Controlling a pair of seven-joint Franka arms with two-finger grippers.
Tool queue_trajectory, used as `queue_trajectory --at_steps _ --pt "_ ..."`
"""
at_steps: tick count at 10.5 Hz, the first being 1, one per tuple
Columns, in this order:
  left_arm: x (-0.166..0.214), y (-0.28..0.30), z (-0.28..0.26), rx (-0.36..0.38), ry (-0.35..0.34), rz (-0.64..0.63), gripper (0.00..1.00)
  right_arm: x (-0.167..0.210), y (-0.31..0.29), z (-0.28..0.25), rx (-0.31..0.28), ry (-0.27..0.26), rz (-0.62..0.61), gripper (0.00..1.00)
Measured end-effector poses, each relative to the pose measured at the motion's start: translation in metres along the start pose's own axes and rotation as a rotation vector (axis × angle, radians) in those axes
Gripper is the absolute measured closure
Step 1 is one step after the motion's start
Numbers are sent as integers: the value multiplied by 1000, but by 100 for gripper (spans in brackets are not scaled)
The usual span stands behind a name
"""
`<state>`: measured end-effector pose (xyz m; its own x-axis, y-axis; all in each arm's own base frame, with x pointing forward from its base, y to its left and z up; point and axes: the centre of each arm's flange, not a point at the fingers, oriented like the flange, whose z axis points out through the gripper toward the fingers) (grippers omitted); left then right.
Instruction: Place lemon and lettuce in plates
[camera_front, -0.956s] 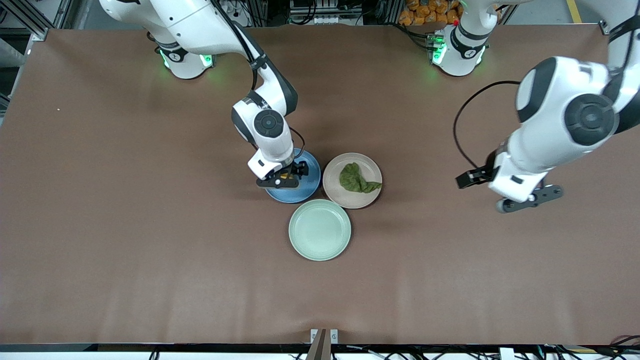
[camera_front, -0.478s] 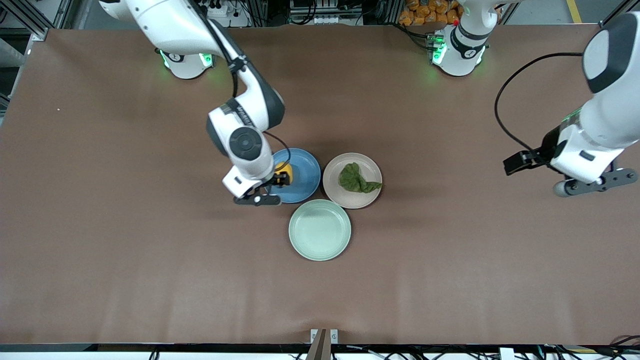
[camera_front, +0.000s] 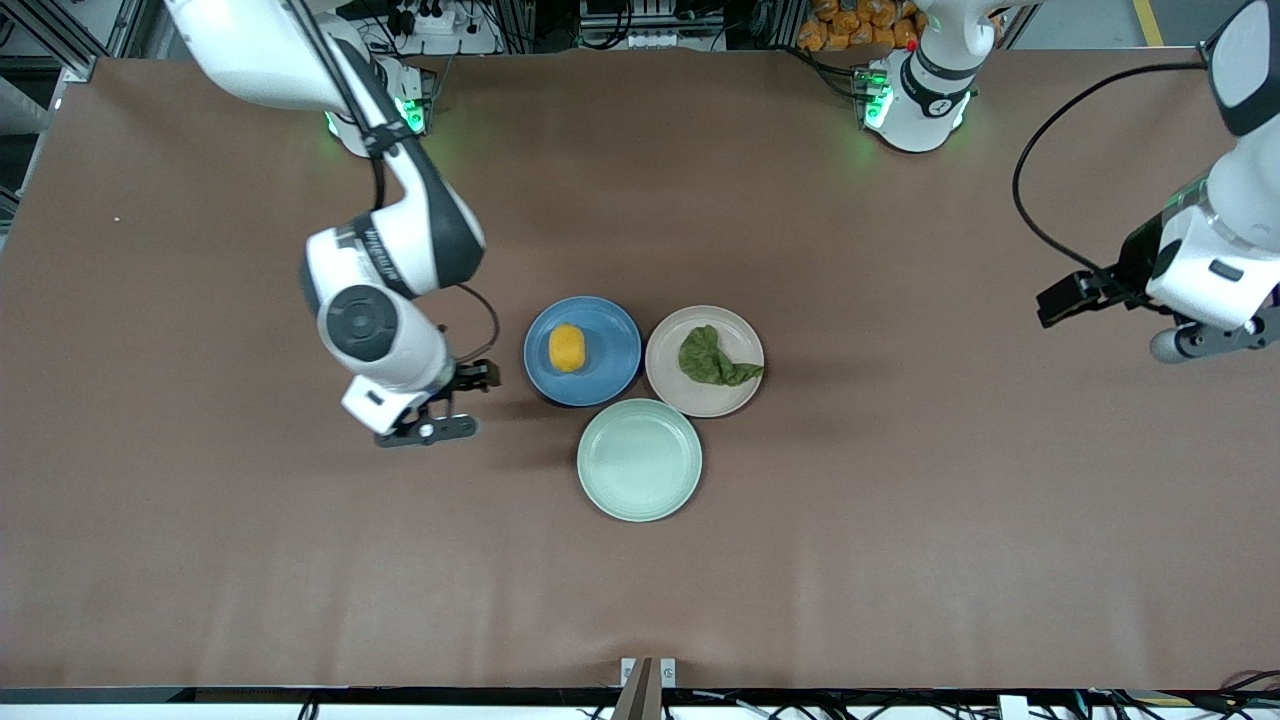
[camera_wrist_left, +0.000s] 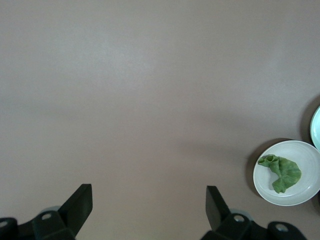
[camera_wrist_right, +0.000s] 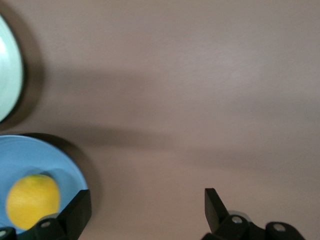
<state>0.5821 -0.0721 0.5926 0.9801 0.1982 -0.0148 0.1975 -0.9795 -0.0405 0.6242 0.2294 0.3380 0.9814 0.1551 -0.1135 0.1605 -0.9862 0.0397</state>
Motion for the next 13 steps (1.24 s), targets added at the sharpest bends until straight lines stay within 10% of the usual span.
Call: queue_trajectory --at_steps 13 --pt "-41 -13 -48 -23 14 76 0 -61 249 -149 43 80 164 0"
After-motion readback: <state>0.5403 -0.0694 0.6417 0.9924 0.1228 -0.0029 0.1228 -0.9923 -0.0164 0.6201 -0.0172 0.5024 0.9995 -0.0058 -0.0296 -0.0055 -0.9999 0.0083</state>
